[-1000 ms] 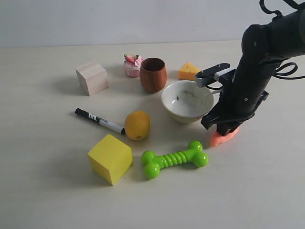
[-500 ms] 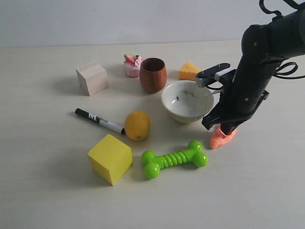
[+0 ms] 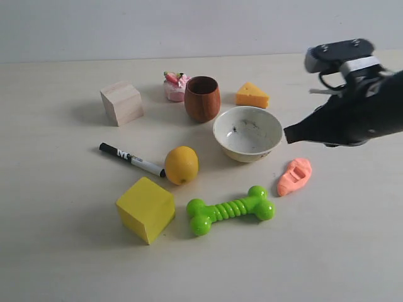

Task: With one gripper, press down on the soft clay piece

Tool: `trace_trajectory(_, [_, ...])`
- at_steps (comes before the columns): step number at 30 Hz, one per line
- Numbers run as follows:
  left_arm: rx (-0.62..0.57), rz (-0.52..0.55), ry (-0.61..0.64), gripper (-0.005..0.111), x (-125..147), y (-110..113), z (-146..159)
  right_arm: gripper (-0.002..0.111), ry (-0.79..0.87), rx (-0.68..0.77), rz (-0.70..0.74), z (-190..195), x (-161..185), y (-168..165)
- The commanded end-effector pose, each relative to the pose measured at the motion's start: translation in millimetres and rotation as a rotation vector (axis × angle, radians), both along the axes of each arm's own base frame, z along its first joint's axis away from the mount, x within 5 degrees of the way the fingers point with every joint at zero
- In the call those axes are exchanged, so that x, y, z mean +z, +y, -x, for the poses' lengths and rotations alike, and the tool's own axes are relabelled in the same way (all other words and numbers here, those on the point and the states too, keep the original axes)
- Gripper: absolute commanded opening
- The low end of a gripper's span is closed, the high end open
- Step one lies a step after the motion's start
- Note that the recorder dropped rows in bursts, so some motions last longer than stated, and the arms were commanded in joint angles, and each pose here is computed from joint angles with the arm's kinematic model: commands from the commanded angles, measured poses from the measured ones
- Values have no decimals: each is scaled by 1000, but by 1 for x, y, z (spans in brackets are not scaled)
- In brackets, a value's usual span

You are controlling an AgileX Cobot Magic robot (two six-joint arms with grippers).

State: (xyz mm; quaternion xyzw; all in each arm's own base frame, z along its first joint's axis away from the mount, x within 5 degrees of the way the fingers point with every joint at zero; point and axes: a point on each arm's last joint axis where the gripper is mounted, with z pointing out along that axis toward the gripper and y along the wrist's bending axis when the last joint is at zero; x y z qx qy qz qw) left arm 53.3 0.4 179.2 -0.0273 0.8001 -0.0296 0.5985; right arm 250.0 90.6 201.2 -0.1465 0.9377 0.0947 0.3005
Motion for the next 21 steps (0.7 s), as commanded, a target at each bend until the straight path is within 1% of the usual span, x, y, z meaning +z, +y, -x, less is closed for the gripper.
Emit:
trace_trajectory(1, [3,1,-14,0,2,0,0,0,-155,-53,-147,40,42,-11])
trace_trajectory(4, [3,1,-14,0,2,0,0,0,-280,-21,-192,68,71,-18])
trace_trajectory(6, [3,1,-14,0,2,0,0,0,-420,-19,-256,94,100,-26])
trace_trajectory(7, [3,1,-14,0,2,0,0,0,-459,-20,-279,102,107,-29])
trace_trajectory(8, [3,1,-14,0,2,0,0,0,-537,-17,-309,118,120,-33])
trace_trajectory(10, [3,1,-14,0,2,0,0,0,-622,-23,-358,137,133,-40])
trace_trajectory(16, [3,1,-14,0,2,0,0,0,-820,-26,-443,178,156,-54])
trace_trajectory(21, [3,1,-14,0,2,0,0,0,-889,-21,-461,193,161,-59])
